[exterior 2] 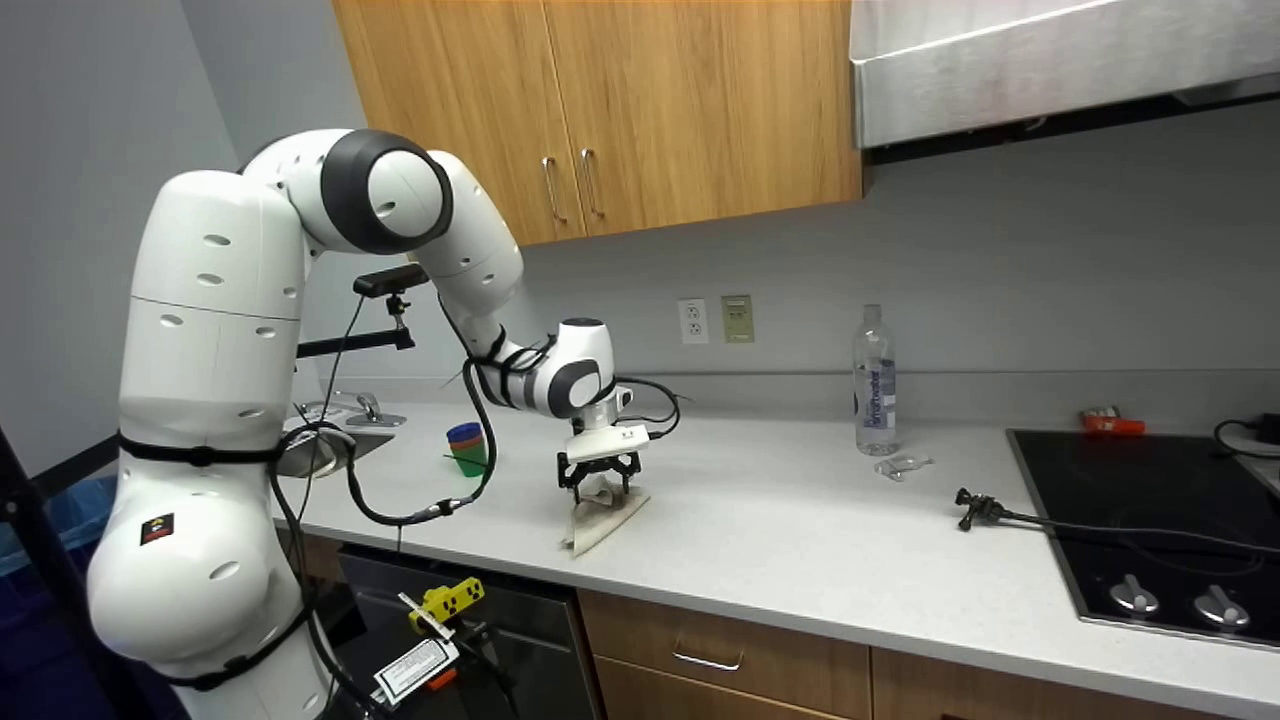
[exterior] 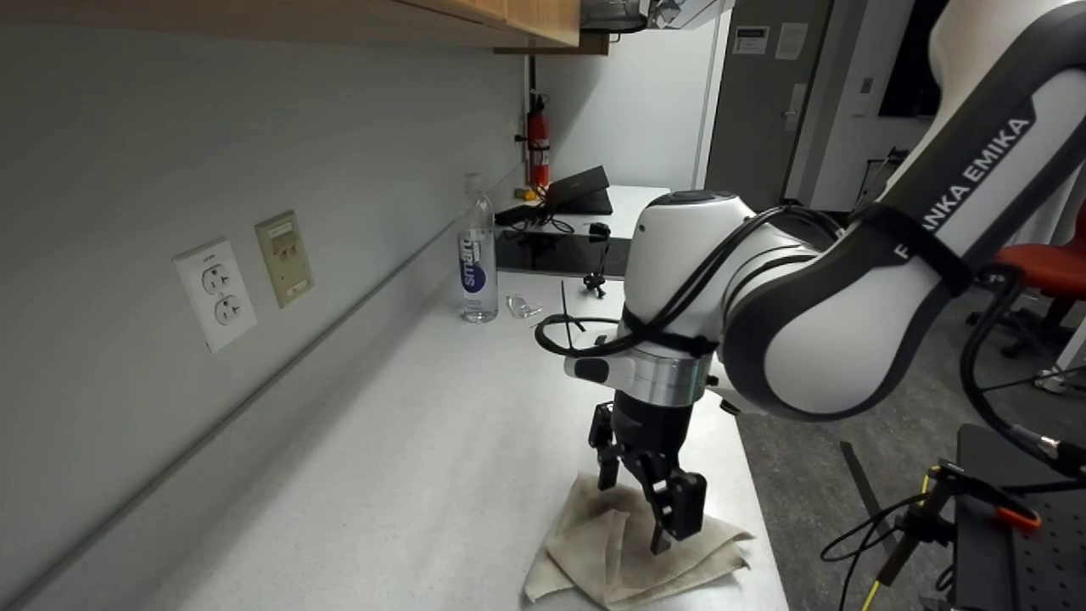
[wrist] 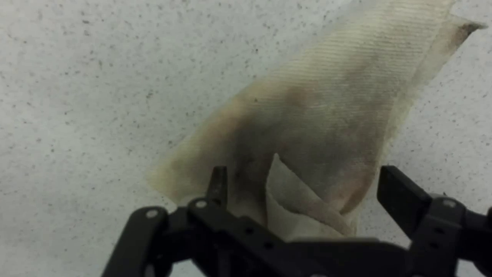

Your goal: Fold the towel

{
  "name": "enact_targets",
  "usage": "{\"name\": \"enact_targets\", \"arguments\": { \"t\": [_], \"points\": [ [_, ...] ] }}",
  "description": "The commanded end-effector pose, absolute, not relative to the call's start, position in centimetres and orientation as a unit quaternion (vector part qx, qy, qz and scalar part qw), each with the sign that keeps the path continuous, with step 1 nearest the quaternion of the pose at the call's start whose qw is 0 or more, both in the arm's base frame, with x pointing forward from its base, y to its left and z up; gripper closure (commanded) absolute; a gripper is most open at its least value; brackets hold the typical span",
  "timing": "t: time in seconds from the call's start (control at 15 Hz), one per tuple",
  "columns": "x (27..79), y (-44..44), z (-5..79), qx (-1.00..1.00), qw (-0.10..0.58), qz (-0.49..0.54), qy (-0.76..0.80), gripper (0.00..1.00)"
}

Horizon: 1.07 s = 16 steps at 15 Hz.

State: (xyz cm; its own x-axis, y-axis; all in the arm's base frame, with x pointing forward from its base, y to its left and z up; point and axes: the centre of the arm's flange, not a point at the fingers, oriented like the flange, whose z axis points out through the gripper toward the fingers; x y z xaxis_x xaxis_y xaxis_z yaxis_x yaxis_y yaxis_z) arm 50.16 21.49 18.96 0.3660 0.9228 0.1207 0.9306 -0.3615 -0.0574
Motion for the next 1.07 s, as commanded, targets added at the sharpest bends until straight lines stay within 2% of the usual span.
{"name": "enact_targets", "arguments": {
  "t": [0.0,0.27,0.67,1.0],
  "points": [
    [51.1,21.3,17.9,-0.816,0.106,-0.024,-0.568,0.0],
    [51.2,22.7,17.8,-0.808,0.151,-0.013,-0.569,0.0],
    [51.7,25.6,20.4,-0.802,0.165,0.026,-0.573,0.0],
    [52.0,27.7,21.9,-0.794,0.207,0.045,-0.57,0.0]
  ]
}}
